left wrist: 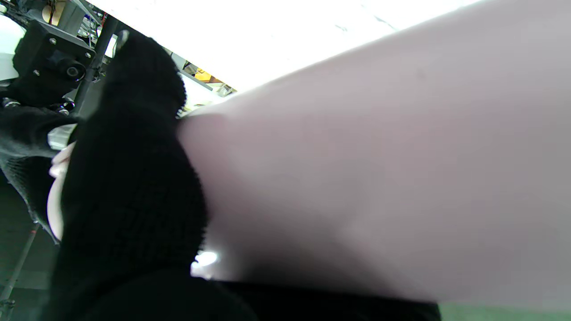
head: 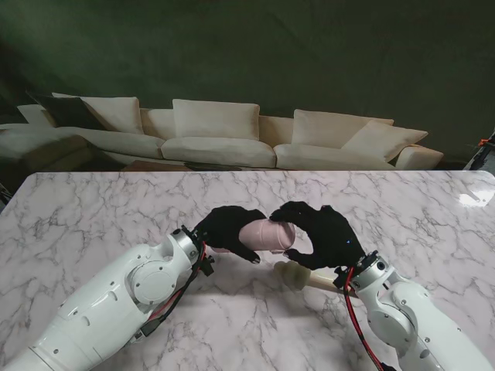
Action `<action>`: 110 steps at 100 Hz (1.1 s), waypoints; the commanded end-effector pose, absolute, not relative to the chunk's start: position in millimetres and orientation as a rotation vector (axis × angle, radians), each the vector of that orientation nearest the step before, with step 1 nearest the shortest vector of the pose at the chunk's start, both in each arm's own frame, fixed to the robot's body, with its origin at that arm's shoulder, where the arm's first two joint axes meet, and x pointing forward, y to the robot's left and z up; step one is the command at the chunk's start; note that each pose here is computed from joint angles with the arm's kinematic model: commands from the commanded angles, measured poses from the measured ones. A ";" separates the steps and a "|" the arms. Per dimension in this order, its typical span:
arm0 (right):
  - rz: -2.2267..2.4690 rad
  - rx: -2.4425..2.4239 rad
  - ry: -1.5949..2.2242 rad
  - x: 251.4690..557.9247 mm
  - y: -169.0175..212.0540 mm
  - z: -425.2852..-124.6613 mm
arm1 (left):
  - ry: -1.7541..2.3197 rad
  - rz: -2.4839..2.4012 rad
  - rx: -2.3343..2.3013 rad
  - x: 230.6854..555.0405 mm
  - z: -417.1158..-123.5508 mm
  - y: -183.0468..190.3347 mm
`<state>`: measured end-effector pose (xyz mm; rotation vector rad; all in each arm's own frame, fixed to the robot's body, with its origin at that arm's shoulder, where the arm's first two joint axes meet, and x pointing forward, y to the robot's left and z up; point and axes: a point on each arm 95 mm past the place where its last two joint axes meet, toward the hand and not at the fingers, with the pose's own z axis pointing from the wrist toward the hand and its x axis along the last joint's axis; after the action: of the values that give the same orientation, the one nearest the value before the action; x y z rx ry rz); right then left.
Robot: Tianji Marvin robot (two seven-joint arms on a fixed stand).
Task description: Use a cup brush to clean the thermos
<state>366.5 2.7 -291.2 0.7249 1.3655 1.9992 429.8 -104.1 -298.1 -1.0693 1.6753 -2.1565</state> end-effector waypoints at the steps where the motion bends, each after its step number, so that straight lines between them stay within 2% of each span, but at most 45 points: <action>1: 2.008 0.743 1.372 367.4 5.5 -293.7 | 1.686 -2.169 -1.059 429.4 -293.6 -109.3; 110: 2.056 0.921 1.313 366.0 16.5 -298.1 | 1.683 -2.174 -1.062 428.1 -294.2 -111.7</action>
<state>372.4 14.1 -294.0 0.8931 1.3110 2.0668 427.1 -105.2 -302.2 -1.0794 1.6919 -2.1494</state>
